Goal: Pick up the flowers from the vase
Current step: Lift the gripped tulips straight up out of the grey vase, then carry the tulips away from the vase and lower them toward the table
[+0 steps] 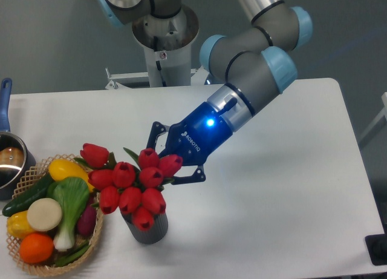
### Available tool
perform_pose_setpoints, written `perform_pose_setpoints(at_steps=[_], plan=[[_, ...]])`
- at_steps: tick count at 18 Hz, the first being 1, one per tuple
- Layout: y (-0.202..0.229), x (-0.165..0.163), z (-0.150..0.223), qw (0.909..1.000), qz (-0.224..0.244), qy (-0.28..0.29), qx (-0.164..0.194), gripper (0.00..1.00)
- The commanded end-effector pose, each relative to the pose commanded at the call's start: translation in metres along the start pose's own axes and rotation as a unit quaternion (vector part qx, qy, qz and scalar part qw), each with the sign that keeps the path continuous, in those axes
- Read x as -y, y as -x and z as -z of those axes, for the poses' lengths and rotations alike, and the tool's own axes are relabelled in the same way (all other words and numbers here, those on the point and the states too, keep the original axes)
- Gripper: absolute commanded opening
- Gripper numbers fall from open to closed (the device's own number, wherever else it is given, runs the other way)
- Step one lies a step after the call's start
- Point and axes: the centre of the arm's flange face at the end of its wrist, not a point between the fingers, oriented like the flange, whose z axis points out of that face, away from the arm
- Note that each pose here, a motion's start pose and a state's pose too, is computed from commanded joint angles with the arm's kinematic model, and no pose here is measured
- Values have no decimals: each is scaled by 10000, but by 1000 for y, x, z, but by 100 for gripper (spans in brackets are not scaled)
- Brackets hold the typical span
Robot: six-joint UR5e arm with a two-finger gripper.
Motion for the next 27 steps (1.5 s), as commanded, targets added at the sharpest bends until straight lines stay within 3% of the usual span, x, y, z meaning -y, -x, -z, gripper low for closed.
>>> perform_pose_setpoints(at_steps=[16,27], plan=[[6,7,33,9974,134,-651,-267,0],[49,9,134,9951,-51,-723,673,0]])
